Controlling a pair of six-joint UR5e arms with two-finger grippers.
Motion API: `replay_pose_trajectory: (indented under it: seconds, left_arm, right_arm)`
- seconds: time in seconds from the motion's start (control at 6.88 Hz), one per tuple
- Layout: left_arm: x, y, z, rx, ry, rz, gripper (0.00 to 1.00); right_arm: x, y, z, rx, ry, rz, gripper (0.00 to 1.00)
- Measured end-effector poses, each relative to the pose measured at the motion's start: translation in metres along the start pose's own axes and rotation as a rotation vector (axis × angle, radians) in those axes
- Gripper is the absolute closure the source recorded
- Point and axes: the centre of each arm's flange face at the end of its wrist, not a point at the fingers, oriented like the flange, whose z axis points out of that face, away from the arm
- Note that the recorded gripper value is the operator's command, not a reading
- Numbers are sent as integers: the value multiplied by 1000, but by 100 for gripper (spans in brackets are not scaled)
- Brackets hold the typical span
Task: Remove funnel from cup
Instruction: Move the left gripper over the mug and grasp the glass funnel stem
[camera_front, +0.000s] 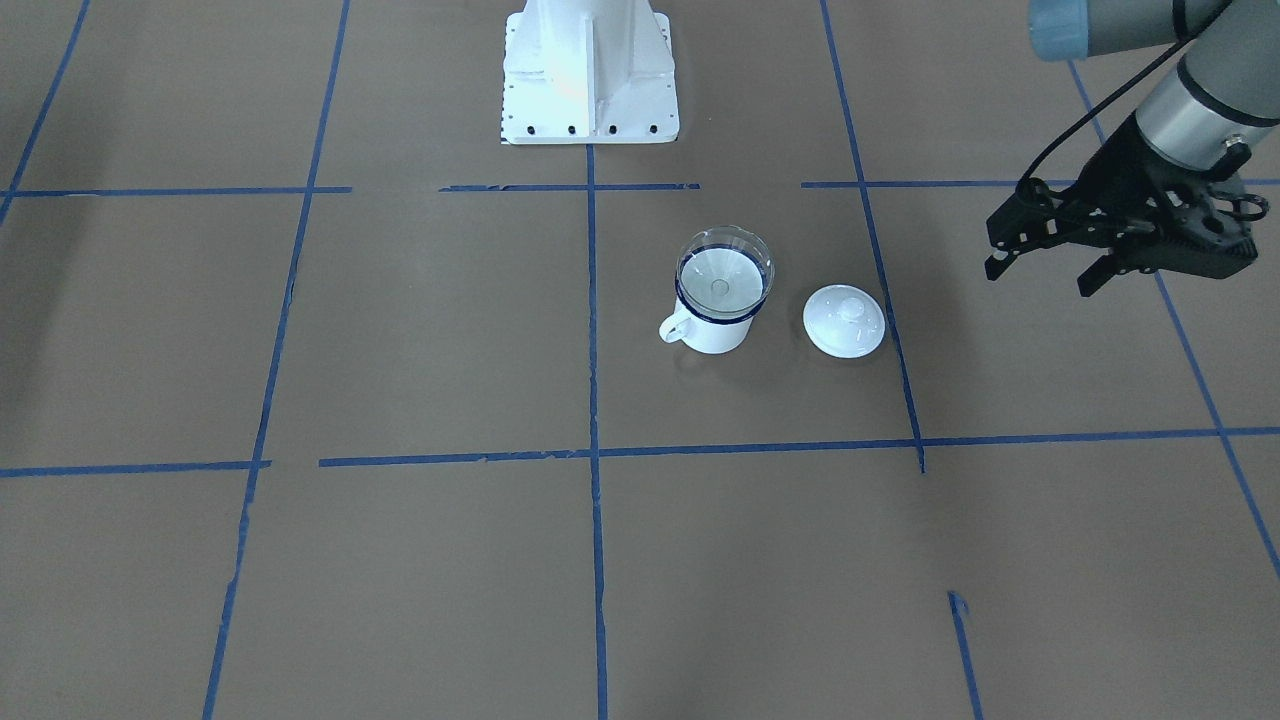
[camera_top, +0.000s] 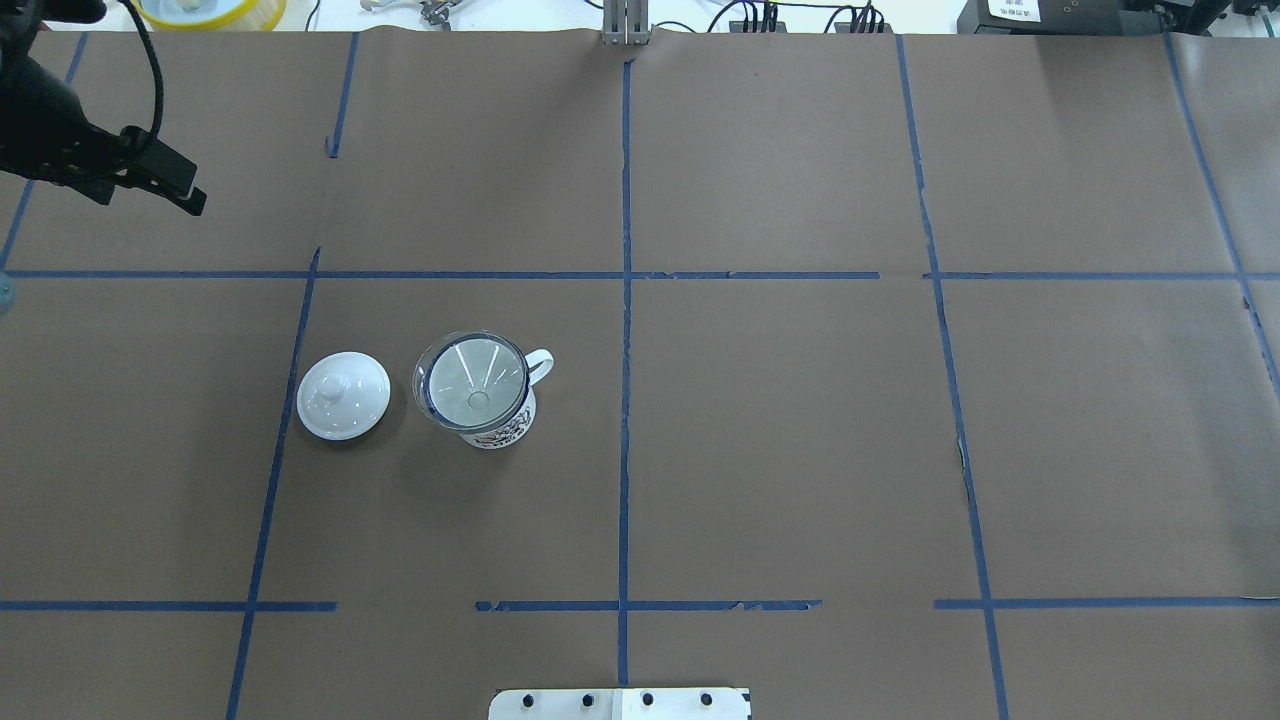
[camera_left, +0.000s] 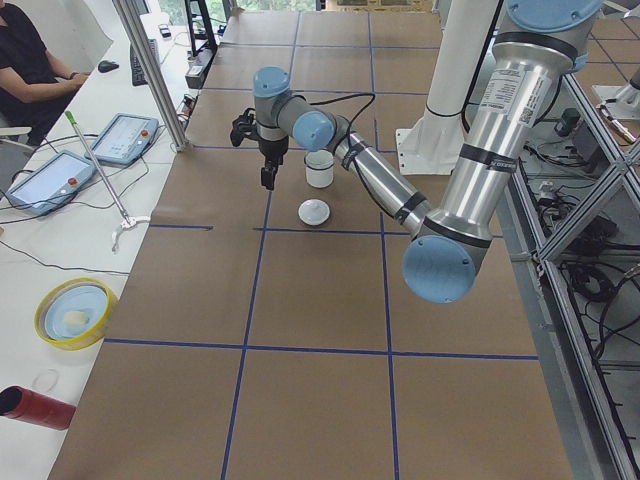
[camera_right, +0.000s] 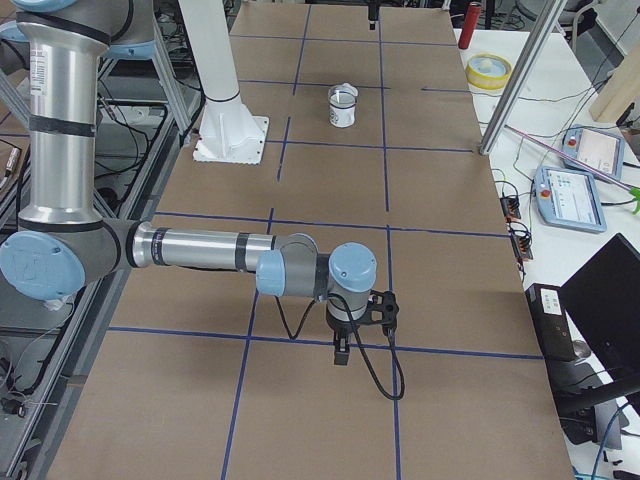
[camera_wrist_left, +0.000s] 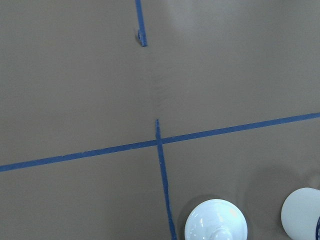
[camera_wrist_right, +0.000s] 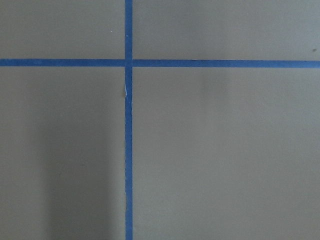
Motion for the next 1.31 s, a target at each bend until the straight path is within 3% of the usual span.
replay_pose_trajectory:
  seconds: [0.29, 0.73, 1.02, 1.31]
  left_arm:
    - [46, -3, 27, -30, 10, 5, 0]
    - [156, 37, 100, -41, -54, -96, 0]
    - [186, 52, 129, -71, -57, -111, 23]
    - [191, 51, 149, -85, -60, -117, 53]
  right_arm:
    - [0, 0, 0, -1, 0, 1, 0]
    - [0, 0, 0, 0, 0, 0, 0]
    - [0, 0, 0, -1, 0, 1, 0]
    - [0, 0, 0, -1, 0, 1, 0]
